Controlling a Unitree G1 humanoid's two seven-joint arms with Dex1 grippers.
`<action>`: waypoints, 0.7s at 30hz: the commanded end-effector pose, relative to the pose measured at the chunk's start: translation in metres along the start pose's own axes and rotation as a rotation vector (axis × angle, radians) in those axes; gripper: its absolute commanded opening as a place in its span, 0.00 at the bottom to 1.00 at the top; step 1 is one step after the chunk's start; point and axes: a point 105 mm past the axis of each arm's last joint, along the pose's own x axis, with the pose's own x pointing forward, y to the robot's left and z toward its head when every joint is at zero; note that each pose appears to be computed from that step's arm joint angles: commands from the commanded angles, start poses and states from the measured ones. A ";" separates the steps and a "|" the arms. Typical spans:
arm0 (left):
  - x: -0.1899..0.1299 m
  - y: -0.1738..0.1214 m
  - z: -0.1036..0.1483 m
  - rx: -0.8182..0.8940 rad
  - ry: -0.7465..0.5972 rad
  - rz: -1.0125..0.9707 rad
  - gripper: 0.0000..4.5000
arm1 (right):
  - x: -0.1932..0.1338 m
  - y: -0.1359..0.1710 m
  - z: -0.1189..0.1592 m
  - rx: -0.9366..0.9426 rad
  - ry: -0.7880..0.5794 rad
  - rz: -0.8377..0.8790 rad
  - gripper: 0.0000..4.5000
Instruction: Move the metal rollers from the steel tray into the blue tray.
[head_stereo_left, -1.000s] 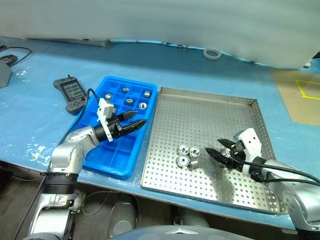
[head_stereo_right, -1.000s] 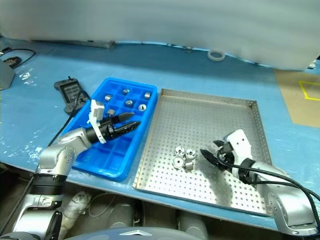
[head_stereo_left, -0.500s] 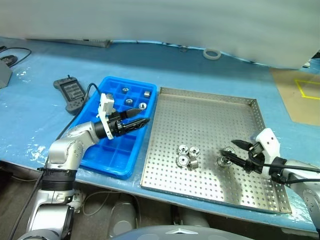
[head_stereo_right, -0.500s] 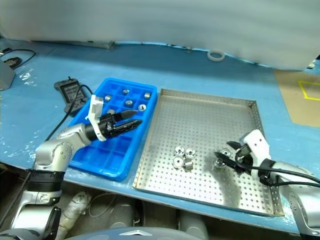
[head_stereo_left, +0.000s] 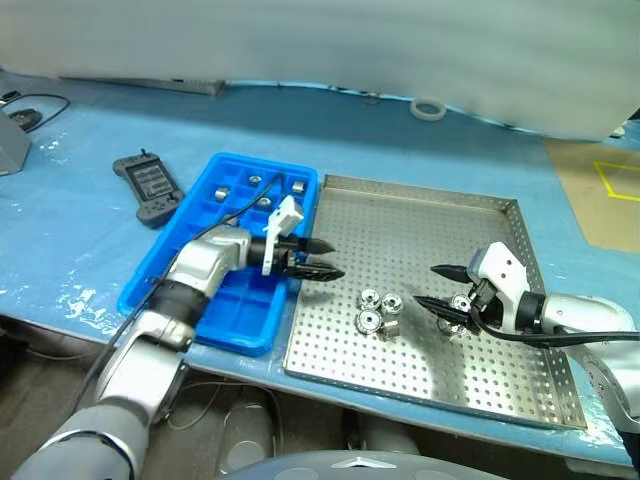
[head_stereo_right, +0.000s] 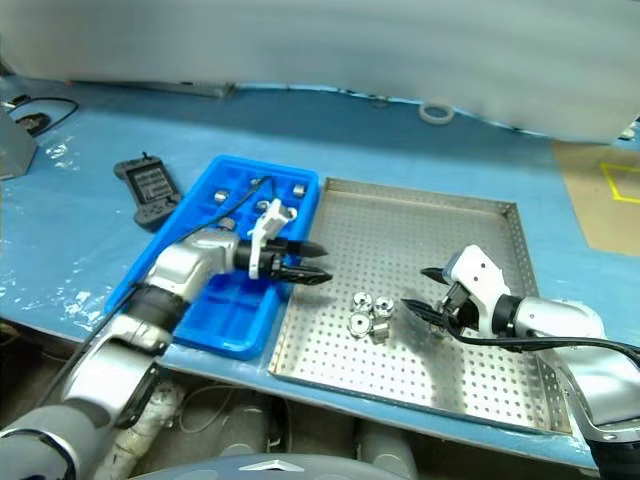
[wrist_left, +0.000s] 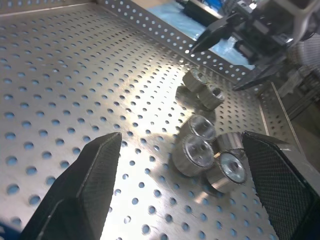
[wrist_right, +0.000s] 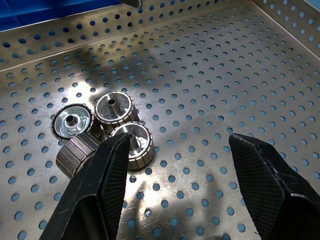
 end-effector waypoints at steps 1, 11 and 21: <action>0.048 -0.024 -0.002 0.073 0.033 -0.144 0.89 | -0.003 0.000 0.007 -0.018 -0.024 -0.043 0.72; 0.057 -0.027 0.000 0.273 0.137 -0.277 0.89 | -0.011 0.010 0.000 0.037 -0.022 -0.117 0.72; 0.045 -0.019 -0.001 0.518 0.243 -0.284 0.89 | -0.012 0.017 -0.006 0.069 -0.008 -0.141 0.72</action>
